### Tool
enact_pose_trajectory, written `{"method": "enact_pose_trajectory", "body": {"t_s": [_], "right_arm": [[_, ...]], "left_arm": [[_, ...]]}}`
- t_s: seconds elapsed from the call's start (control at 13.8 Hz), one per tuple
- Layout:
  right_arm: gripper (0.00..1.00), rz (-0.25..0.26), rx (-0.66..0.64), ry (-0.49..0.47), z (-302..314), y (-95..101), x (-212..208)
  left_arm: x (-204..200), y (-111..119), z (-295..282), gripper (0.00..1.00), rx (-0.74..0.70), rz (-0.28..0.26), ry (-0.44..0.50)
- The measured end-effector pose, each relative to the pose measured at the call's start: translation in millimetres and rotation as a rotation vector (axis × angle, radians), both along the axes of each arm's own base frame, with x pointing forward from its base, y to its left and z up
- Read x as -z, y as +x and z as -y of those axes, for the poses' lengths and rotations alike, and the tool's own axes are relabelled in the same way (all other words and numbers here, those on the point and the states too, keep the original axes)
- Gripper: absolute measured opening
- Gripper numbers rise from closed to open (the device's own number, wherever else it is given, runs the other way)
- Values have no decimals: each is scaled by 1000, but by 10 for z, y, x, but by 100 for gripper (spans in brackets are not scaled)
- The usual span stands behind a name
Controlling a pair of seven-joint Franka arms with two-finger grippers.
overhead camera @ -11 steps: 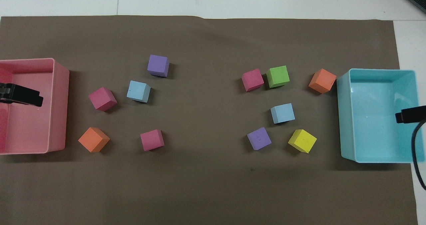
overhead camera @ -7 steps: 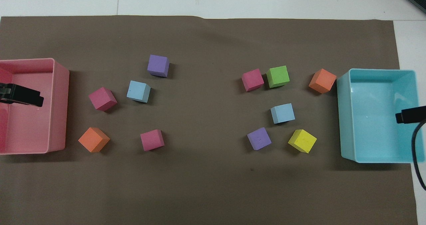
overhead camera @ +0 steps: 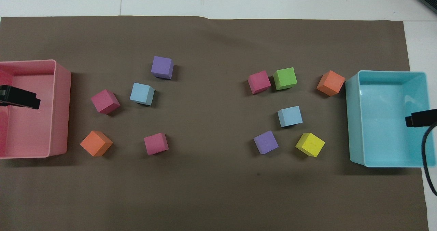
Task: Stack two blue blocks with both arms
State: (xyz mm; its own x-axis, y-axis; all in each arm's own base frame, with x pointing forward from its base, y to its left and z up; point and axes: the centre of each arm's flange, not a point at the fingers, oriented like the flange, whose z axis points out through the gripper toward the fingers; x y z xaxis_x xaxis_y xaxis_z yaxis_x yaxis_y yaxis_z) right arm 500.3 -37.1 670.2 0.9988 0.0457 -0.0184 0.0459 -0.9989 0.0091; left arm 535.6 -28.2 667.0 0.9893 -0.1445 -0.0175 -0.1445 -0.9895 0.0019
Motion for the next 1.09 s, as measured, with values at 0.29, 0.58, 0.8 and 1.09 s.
{"method": "enact_pose_trajectory", "body": {"t_s": [0.29,0.58,0.8,1.09], "right_arm": [[100,1,0,0,0,-6,-5],[100,4,0,0,0,-20,-20],[100,1,0,0,-1,-25,-9],[100,-4,1,1,-52,-30,14]], "left_arm": [[0,0,-4,100,-1,0,0],[0,0,-4,100,-1,0,0],[0,0,-4,100,-1,0,0],[0,0,-4,100,-1,0,0]]}}
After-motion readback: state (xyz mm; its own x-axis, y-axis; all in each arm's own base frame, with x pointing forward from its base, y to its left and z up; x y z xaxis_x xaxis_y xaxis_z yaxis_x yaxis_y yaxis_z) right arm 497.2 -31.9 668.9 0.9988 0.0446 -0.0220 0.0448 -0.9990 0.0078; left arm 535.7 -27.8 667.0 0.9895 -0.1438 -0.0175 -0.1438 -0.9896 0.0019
